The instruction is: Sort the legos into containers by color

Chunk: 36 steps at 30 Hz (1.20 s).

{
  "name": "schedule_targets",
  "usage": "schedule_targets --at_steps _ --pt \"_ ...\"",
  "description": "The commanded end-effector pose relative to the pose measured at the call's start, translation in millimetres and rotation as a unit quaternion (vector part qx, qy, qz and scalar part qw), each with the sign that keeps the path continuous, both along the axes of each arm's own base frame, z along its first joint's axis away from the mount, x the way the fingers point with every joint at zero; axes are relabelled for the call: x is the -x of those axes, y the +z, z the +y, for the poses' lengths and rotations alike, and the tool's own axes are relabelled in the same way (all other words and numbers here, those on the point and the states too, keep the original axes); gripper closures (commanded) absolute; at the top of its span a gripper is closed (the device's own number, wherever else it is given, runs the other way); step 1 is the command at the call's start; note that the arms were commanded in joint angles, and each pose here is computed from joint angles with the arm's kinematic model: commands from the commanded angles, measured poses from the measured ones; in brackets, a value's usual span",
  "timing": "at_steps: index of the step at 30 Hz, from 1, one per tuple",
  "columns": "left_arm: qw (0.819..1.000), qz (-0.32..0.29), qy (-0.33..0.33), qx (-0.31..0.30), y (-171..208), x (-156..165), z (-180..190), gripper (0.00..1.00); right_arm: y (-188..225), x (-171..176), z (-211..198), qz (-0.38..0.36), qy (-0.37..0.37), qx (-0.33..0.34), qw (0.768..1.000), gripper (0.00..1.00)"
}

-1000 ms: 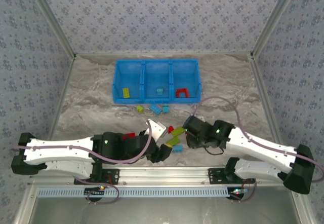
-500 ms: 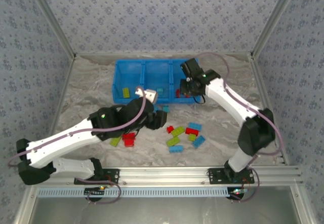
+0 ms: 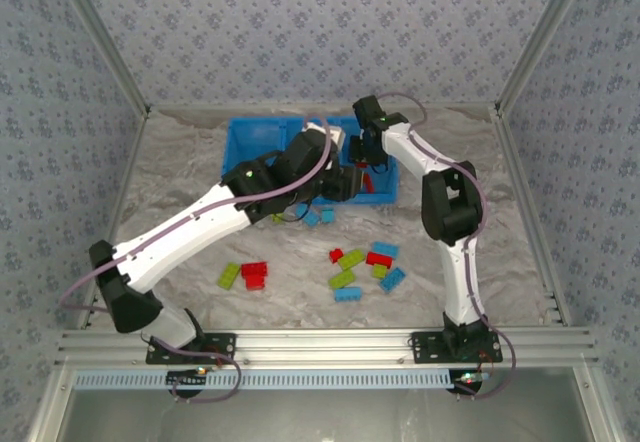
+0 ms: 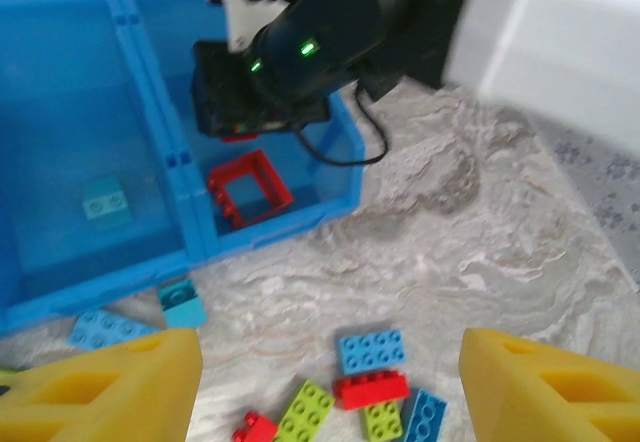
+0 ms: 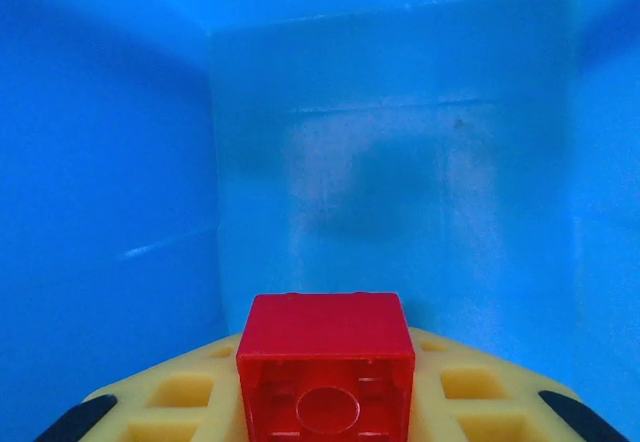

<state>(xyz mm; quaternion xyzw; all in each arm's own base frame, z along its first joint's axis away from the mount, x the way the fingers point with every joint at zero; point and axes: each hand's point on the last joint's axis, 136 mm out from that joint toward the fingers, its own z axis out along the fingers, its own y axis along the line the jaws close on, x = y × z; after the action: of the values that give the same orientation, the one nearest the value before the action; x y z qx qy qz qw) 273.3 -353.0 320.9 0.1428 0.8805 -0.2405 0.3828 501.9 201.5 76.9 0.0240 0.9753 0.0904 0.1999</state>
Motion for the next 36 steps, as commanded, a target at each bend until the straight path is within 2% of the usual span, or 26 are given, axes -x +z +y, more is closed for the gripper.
schedule_targets --at_steps 1,8,12,17,19,24,28,33,36 --pt "0.999 -0.017 -0.011 -0.028 7 -2 -10 0.31 1 -7 7 0.005 0.025 -0.015 1.0 0.65" --pt "0.996 -0.036 0.006 -0.082 -2 -3 -21 0.31 -21 -11 10 0.031 0.037 -0.017 0.999 0.63" --pt "0.995 -0.039 0.013 -0.096 -8 1 -22 0.31 -23 -10 7 0.034 0.033 -0.012 0.999 0.54" --pt "0.994 -0.035 0.021 -0.101 -9 8 -14 0.31 3 -13 4 0.008 0.032 -0.01 0.999 0.46" --pt "0.994 -0.03 0.031 -0.102 -11 11 -6 0.31 20 -12 2 -0.005 0.029 -0.01 1.0 0.46" --pt "0.987 0.0 0.107 -0.119 -28 21 50 0.32 98 -7 -5 -0.081 0.017 -0.014 0.996 0.49" --pt "0.973 0.053 0.182 -0.134 -70 33 117 0.32 165 15 -6 -0.157 0.016 -0.016 0.987 0.49" --pt "0.934 0.154 0.288 -0.143 -138 73 211 0.32 221 86 23 -0.246 0.069 -0.048 0.966 0.46" --pt "0.912 0.192 0.334 -0.139 -170 102 251 0.32 223 141 60 -0.268 0.143 -0.07 0.95 0.43"
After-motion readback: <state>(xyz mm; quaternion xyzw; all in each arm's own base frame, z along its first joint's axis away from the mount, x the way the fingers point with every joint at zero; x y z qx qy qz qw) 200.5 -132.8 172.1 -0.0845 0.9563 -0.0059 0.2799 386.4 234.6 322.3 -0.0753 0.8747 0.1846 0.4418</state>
